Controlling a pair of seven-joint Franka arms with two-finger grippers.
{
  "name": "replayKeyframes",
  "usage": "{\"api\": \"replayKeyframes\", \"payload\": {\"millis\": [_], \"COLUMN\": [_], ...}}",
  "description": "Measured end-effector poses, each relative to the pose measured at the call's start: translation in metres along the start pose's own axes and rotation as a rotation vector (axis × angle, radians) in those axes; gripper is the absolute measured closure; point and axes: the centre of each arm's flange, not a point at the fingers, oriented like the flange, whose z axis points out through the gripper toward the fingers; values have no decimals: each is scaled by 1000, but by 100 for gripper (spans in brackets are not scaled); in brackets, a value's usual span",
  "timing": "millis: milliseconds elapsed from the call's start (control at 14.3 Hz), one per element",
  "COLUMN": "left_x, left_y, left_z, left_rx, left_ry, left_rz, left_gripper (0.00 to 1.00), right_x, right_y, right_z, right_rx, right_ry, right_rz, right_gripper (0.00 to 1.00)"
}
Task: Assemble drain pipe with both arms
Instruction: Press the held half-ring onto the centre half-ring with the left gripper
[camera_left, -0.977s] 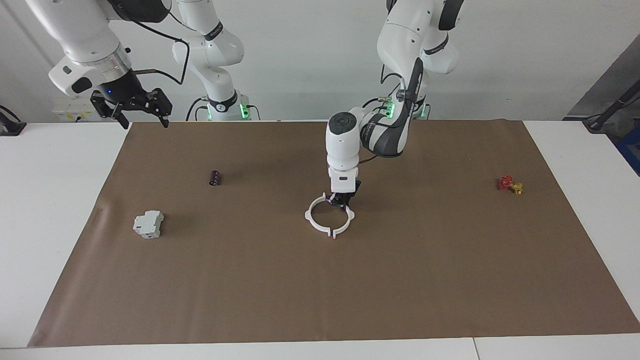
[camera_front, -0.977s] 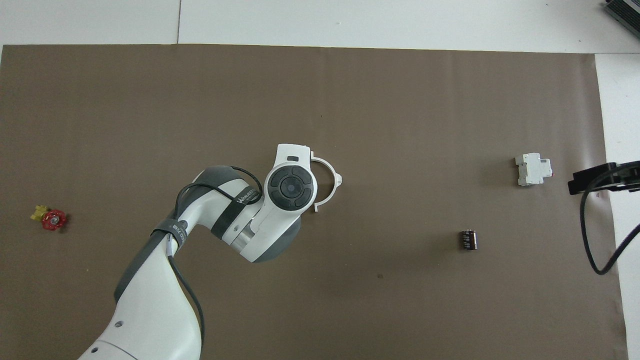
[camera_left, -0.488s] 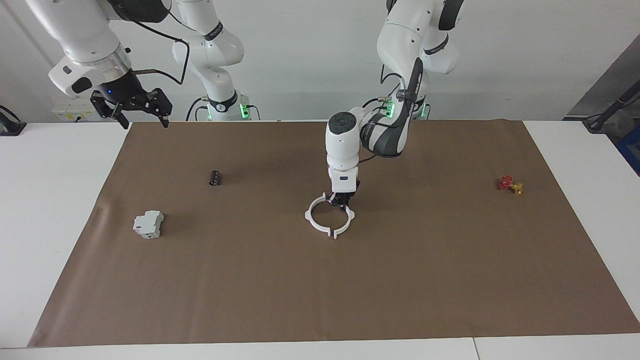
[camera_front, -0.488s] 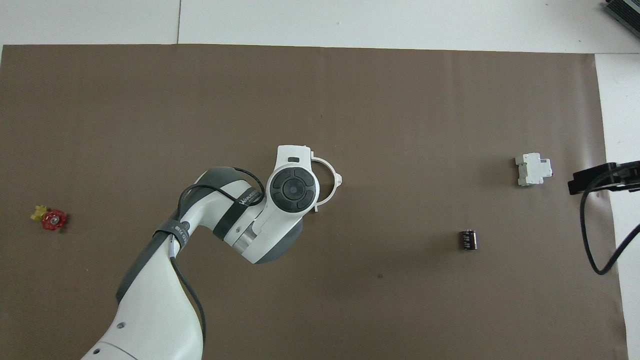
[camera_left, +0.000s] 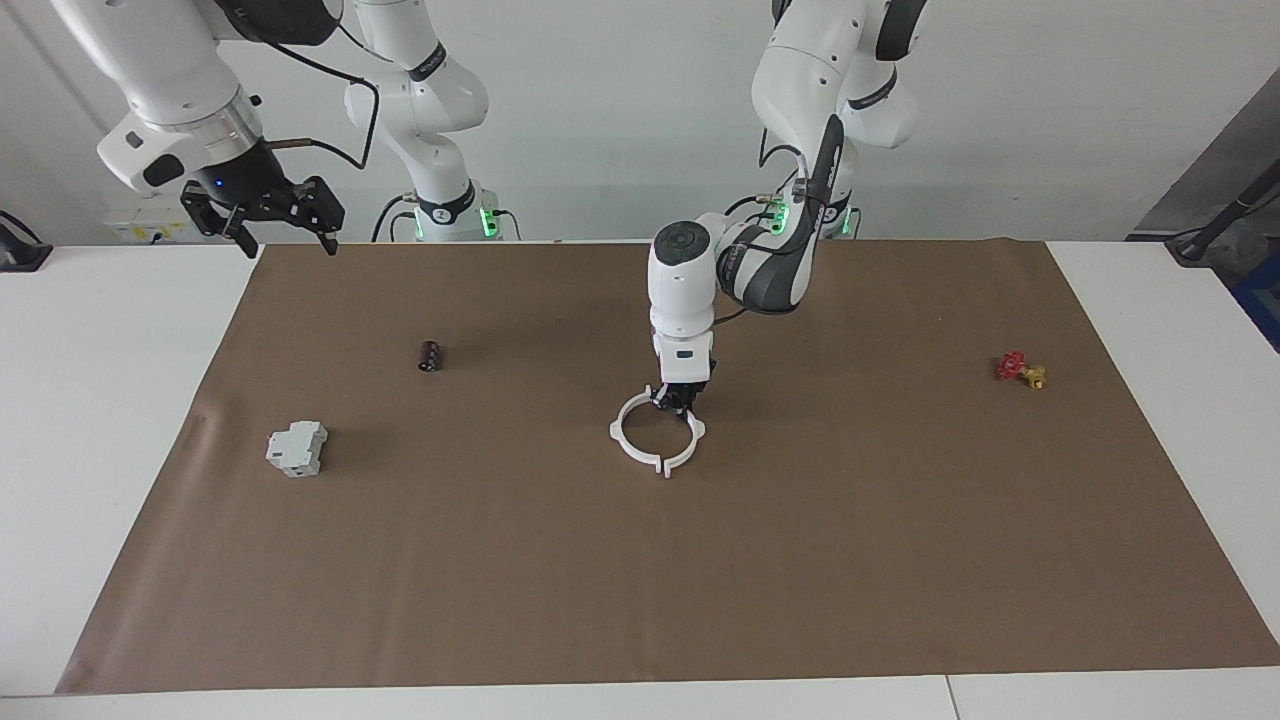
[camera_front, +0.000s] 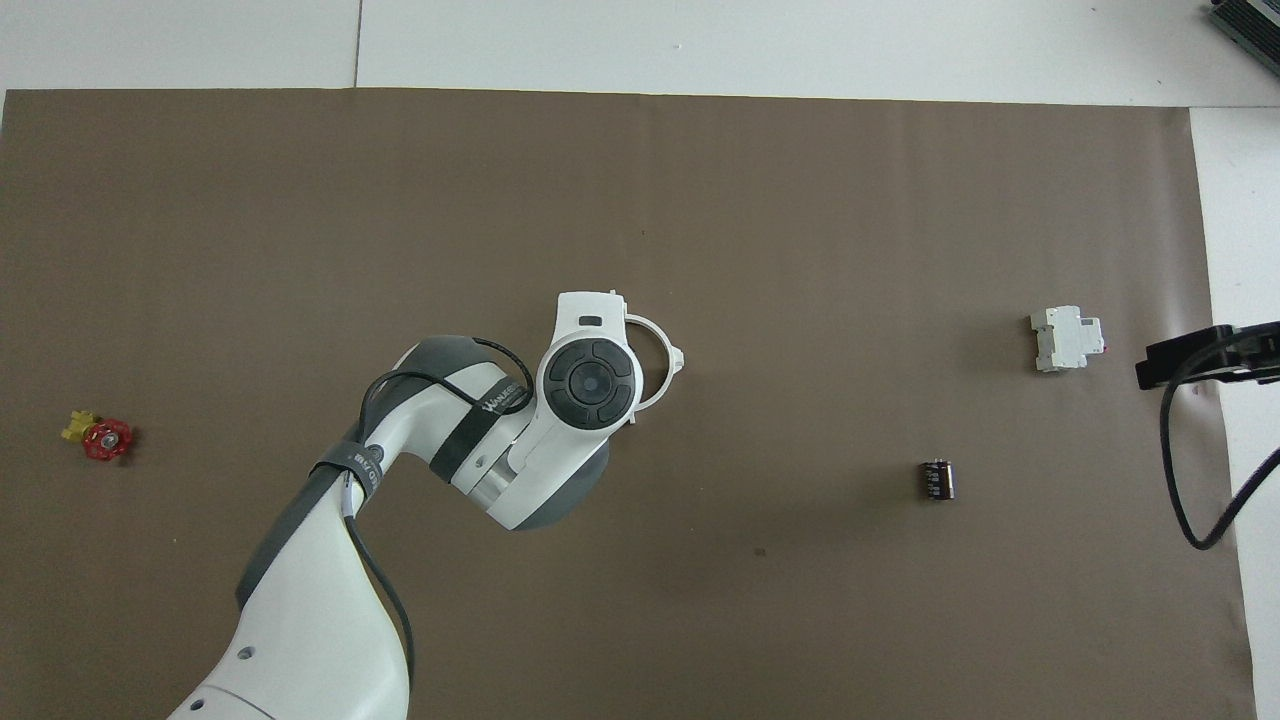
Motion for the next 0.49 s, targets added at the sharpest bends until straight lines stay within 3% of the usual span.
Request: {"api": "replayKeyframes", "payload": {"millis": [488], "left_x": [-3], "left_y": [-4], "left_z": [5], "left_rx": [12], "left_ry": [-1], "left_rz": [4], "left_gripper": [93], "right_x": [0], "right_y": [0], "right_z": [0], "right_rx": [0], "right_ry": [0], "right_rz": [0], "right_gripper": [0]}}
